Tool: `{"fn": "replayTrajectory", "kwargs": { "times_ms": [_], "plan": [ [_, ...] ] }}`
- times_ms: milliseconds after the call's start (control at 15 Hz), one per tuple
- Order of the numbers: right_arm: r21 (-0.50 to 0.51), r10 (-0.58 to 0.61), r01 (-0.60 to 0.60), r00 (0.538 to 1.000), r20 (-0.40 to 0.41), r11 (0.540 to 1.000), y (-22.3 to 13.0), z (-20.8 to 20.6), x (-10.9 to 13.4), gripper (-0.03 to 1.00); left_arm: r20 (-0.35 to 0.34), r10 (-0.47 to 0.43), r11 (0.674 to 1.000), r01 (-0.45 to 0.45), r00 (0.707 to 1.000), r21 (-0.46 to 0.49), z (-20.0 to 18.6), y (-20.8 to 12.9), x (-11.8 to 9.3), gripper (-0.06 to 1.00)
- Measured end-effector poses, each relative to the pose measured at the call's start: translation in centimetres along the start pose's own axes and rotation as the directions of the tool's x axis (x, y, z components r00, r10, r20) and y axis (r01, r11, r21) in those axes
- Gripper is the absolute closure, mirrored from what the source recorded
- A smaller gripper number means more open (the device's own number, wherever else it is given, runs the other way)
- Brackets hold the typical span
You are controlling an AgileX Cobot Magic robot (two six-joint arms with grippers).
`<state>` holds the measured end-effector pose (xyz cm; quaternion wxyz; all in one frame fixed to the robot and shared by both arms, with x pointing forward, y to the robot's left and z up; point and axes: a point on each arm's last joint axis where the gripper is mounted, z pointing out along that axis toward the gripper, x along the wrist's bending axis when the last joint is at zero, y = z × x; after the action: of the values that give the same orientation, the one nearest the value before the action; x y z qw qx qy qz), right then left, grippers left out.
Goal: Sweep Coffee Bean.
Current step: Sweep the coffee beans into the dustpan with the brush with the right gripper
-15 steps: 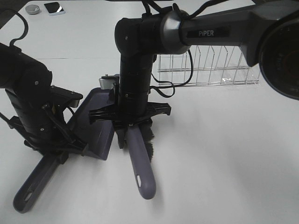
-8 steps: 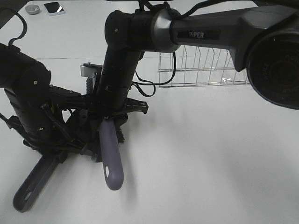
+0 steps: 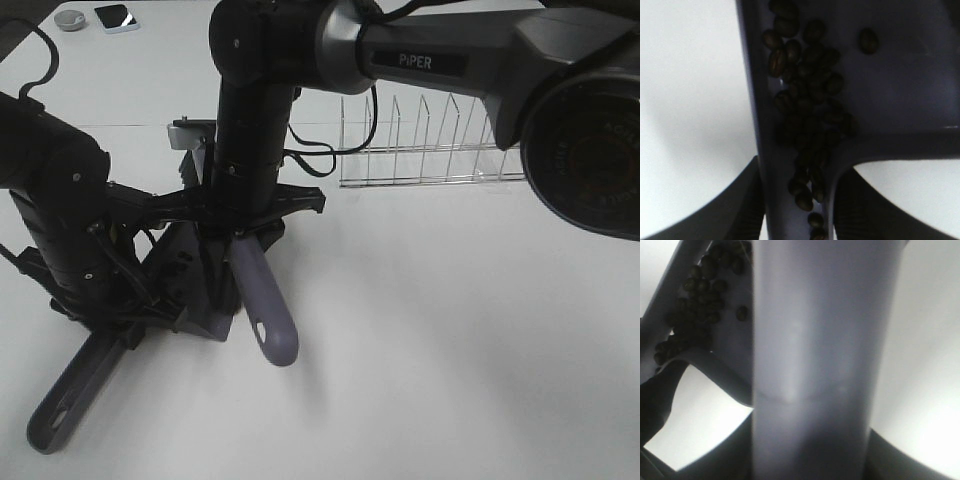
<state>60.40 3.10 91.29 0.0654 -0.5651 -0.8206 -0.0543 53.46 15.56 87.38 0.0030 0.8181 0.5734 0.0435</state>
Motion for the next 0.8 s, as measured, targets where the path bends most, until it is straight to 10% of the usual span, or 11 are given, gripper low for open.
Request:
{"fn": "replayTrajectory", "kwargs": {
  "times_ms": [800],
  "plan": [
    [-0.172, -0.09, 0.116, 0.984, 0.151, 0.978, -0.3, -7.6, -1.0, 0.65, 0.0, 0.003, 1.0, -0.003, 1.0, 0.0, 0.0, 0.0, 0.0, 0.61]
  ]
}}
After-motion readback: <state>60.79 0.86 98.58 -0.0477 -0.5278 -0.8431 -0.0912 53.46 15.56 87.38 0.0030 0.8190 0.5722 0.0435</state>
